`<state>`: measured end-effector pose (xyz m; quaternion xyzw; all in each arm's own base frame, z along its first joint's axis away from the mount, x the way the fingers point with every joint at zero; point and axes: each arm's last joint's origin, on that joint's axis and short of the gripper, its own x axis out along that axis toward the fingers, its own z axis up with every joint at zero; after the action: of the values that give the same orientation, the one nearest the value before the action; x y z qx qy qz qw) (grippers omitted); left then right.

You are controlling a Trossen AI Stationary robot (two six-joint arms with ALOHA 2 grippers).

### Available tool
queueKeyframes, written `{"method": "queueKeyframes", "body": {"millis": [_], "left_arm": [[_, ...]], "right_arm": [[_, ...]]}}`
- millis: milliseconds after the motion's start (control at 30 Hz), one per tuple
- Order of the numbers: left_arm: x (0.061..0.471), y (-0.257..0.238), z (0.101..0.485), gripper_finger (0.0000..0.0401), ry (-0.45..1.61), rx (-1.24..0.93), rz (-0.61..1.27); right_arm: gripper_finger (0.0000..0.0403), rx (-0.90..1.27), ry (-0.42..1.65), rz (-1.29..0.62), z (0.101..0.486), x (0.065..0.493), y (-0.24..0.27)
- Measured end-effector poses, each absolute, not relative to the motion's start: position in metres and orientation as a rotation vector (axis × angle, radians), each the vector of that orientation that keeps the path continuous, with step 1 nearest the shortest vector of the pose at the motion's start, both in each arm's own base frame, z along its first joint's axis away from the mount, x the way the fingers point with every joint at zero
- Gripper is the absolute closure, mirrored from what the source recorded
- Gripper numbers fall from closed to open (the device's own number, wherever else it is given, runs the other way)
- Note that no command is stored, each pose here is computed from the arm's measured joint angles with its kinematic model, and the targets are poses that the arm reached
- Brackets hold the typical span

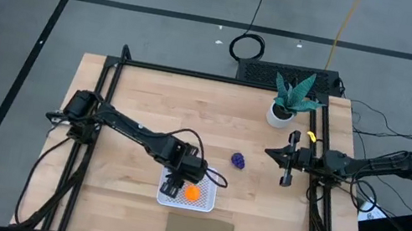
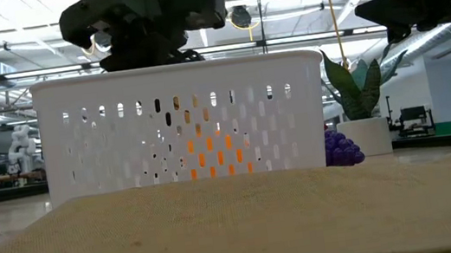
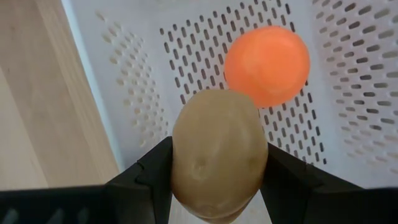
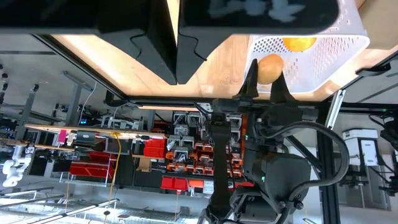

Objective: Pick and placing Produce into tupperware
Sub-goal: Put the potato into the basket

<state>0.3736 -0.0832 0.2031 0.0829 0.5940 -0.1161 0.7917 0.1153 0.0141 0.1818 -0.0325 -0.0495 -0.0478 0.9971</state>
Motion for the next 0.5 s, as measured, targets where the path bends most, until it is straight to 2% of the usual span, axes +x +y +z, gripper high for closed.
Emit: {"method": "queueKeyframes", "body": {"millis": [500], "left_arm": [[0.3756,-0.0889,0.1933,0.0217,1.286,0.266,-0.304]], "right_arm": [[0.0403,-0.065,-0.098,-0.096,0.1818,0.1153,0.0141]]}}
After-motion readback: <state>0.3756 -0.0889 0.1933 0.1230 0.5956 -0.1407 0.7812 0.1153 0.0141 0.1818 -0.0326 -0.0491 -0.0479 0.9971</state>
